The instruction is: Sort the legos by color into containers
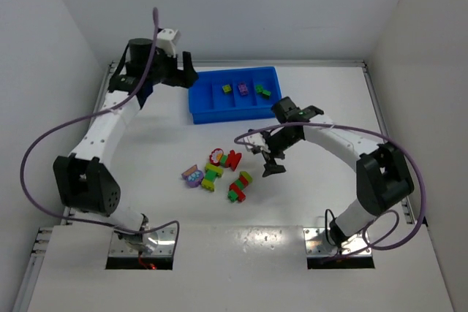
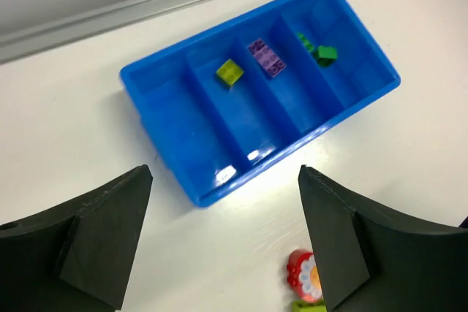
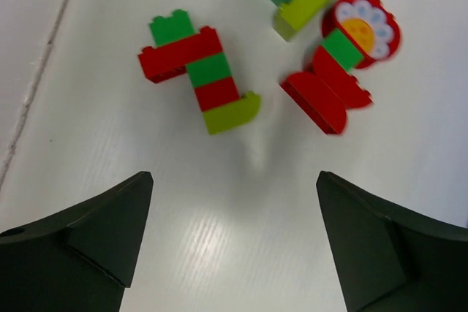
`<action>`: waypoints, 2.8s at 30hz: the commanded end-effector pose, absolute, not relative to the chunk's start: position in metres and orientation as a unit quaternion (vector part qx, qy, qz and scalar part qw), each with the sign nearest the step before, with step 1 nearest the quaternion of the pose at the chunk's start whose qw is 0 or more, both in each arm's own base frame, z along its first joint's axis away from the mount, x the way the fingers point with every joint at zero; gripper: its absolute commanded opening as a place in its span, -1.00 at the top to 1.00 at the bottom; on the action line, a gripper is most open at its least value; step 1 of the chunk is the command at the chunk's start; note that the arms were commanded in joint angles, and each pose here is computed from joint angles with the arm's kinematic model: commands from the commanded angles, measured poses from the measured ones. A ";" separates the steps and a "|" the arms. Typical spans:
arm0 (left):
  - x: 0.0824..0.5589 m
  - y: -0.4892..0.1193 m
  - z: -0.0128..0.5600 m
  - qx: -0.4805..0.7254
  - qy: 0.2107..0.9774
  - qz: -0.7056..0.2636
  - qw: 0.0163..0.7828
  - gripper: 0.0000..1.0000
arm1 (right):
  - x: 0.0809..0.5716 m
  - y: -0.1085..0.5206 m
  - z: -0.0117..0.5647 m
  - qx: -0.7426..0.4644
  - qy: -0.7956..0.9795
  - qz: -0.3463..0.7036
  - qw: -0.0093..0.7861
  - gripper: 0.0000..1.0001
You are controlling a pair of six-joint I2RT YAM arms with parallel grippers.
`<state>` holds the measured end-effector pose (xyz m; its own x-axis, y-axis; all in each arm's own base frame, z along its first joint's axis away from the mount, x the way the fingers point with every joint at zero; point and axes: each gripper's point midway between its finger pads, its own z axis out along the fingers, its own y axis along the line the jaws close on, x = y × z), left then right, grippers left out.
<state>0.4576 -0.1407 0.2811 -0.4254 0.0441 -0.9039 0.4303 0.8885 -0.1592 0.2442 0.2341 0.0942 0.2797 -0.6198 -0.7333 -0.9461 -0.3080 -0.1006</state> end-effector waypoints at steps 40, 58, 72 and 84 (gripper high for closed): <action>0.396 -0.064 0.235 0.079 0.864 -0.192 0.459 -0.75 | 0.194 0.300 -0.001 -0.846 0.408 0.258 0.226 0.16; 0.387 -0.080 0.227 0.100 0.858 -0.237 0.444 -0.75 | 0.191 0.282 -0.022 -0.820 0.484 0.252 0.172 0.62; 0.287 -0.204 0.224 0.213 0.753 -0.544 0.303 -0.63 | 0.302 0.332 0.167 -0.631 0.574 0.199 0.482 1.00; 0.290 -0.232 0.214 0.229 0.746 -0.575 0.244 -0.52 | 0.314 0.321 0.189 -0.613 0.564 0.136 0.536 1.00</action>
